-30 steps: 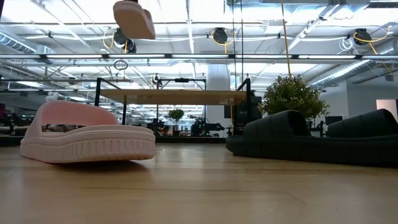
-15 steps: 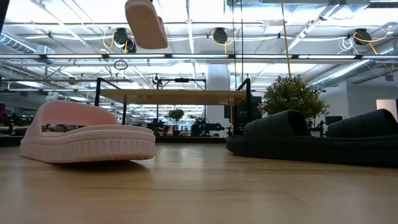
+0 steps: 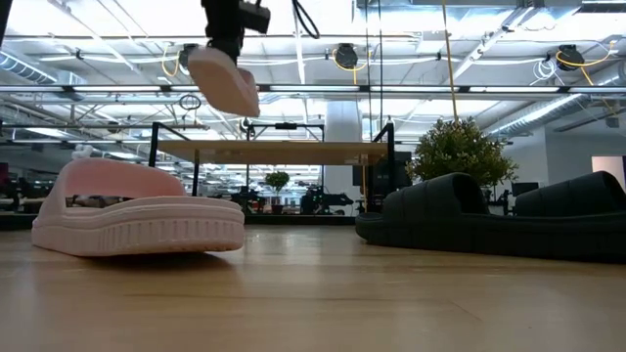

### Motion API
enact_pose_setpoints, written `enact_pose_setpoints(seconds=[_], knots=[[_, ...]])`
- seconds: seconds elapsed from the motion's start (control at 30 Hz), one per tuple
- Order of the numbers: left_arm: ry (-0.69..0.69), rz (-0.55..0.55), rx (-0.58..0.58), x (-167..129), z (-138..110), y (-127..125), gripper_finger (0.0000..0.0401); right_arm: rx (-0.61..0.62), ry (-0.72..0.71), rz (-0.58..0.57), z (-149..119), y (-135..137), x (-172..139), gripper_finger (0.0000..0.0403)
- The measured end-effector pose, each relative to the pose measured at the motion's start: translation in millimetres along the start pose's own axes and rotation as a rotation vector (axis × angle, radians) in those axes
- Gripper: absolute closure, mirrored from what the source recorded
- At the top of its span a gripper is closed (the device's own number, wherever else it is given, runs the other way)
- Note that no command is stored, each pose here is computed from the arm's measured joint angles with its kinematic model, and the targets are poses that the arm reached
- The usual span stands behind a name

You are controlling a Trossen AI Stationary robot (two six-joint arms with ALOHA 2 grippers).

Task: Pick and place slides into the shelf
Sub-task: Put the left pink slide on the shelf

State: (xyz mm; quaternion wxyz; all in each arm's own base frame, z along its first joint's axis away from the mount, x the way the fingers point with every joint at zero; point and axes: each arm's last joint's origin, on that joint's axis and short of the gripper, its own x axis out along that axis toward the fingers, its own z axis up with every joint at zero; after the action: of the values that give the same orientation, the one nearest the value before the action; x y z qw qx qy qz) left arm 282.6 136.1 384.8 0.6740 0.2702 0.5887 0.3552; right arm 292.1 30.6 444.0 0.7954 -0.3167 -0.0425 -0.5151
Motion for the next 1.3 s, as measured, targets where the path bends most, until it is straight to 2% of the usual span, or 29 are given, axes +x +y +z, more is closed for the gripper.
enact_pose_setpoints(seconds=[0.2,0.47,0.67,1.07,1.3], knots=[[-0.033,0.004,-0.011,15,-13,-10,0.0401,-0.062,0.001,-0.001,0,0,0,0.0287],[-0.124,-0.001,-0.083,13,-41,-4,0.0401,-0.07,0.011,-0.017,-4,-1,6,0.0287],[-0.146,-0.02,-0.11,15,-44,0,0.0401,-0.036,0.027,-0.037,-9,-2,13,0.0287],[-0.132,-0.068,-0.138,28,-51,7,0.0401,-0.052,0.033,-0.037,-11,-1,16,0.0287],[-0.094,-0.066,-0.093,45,-54,-10,0.0401,-0.06,0.033,-0.037,-11,-1,16,0.0287]])
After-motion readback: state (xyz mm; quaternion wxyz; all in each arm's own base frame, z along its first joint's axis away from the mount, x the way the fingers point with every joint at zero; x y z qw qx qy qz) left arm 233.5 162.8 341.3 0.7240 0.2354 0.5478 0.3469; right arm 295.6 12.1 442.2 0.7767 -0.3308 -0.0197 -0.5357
